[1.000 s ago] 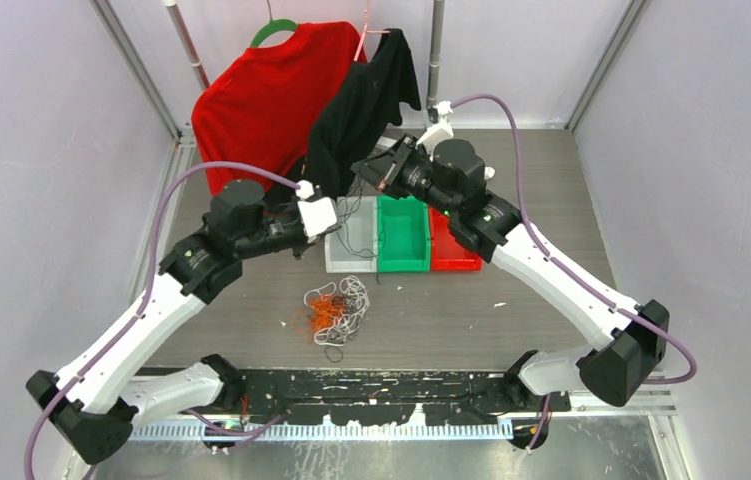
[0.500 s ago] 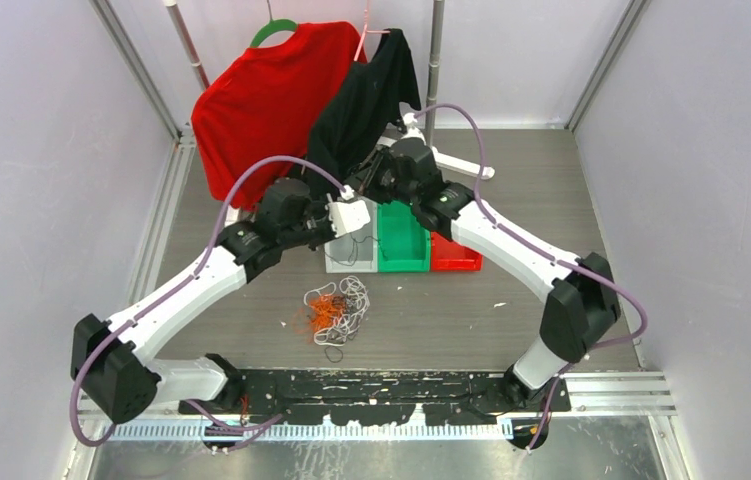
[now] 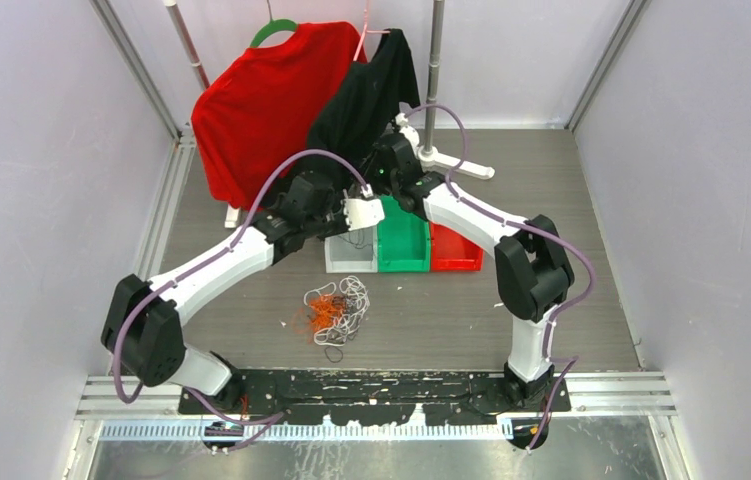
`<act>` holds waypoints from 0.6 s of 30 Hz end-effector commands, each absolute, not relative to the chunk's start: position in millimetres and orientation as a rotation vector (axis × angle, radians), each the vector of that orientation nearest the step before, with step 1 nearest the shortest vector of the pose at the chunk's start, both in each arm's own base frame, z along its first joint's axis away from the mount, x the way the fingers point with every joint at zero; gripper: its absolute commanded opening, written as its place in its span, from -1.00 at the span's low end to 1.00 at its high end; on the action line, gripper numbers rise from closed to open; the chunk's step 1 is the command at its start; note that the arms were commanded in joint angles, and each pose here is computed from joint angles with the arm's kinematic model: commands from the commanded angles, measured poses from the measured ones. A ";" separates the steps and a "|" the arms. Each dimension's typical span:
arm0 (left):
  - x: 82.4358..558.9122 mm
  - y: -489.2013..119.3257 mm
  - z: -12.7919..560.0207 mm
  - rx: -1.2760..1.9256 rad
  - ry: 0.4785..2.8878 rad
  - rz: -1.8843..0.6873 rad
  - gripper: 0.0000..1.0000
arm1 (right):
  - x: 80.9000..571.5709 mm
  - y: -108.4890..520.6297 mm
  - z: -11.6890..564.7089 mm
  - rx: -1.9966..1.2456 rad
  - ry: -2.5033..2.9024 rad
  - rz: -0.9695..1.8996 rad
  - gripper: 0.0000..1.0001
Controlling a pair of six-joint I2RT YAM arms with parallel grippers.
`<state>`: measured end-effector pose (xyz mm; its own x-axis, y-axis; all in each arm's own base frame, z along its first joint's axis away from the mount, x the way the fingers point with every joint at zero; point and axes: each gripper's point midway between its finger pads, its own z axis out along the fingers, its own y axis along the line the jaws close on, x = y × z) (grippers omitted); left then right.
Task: Untangle the cables
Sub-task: Place the cable in the bin.
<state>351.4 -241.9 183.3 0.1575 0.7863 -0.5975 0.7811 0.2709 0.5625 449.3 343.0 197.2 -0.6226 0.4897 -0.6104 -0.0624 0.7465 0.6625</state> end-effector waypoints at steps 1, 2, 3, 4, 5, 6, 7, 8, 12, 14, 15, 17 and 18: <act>366.0 -245.5 199.9 1.443 1.586 0.002 -0.97 | 465.3 316.3 193.6 0.318 2.045 0.689 -0.99; 364.4 -245.5 194.0 1.458 1.603 -0.010 -0.96 | 464.2 311.4 183.9 0.308 2.059 0.658 -0.99; 363.3 -245.8 189.6 1.469 1.615 -0.020 -0.94 | 463.5 306.9 175.5 0.297 2.074 0.631 -0.99; 361.6 -246.1 185.7 1.479 1.625 -0.033 -0.91 | 461.4 304.2 167.7 0.277 2.091 0.604 -0.99; 360.2 -247.0 183.2 1.486 1.632 -0.046 -0.89 | 459.0 301.9 159.4 0.258 2.111 0.579 -0.99; 358.6 -248.6 183.4 1.485 1.637 -0.062 -0.87 | 457.4 300.5 154.3 0.239 2.124 0.561 -0.98; 357.2 -249.2 184.7 1.482 1.645 -0.076 -0.85 | 456.0 299.6 149.4 0.222 2.138 0.547 -0.99; 356.5 -250.1 188.1 1.473 1.653 -0.094 -0.78 | 455.3 299.0 145.5 0.206 2.149 0.534 -0.99; 351.7 -241.9 211.9 1.394 1.733 -0.221 -0.47 | 453.4 301.3 136.7 0.139 2.171 0.488 -0.99; 352.7 -228.8 229.5 1.332 1.779 -0.277 -0.37 | 451.9 306.8 131.5 0.086 2.184 0.447 -0.99; 350.7 -222.6 233.1 1.315 1.805 -0.296 -0.34 | 451.3 309.7 129.7 0.058 2.190 0.421 -0.99; 343.2 -208.5 239.3 1.274 1.856 -0.350 -0.30 | 447.9 316.4 122.9 -0.002 2.205 0.364 -0.99; 338.5 -202.3 244.1 1.257 1.865 -0.369 -0.29 | 445.2 320.1 119.4 -0.031 2.212 0.338 -0.99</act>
<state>364.4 -221.8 216.1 -0.0444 0.7049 -0.7079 0.8495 0.3995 0.3446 444.4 304.5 109.9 -0.6547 0.2209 -0.7229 -0.0676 0.9354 0.3471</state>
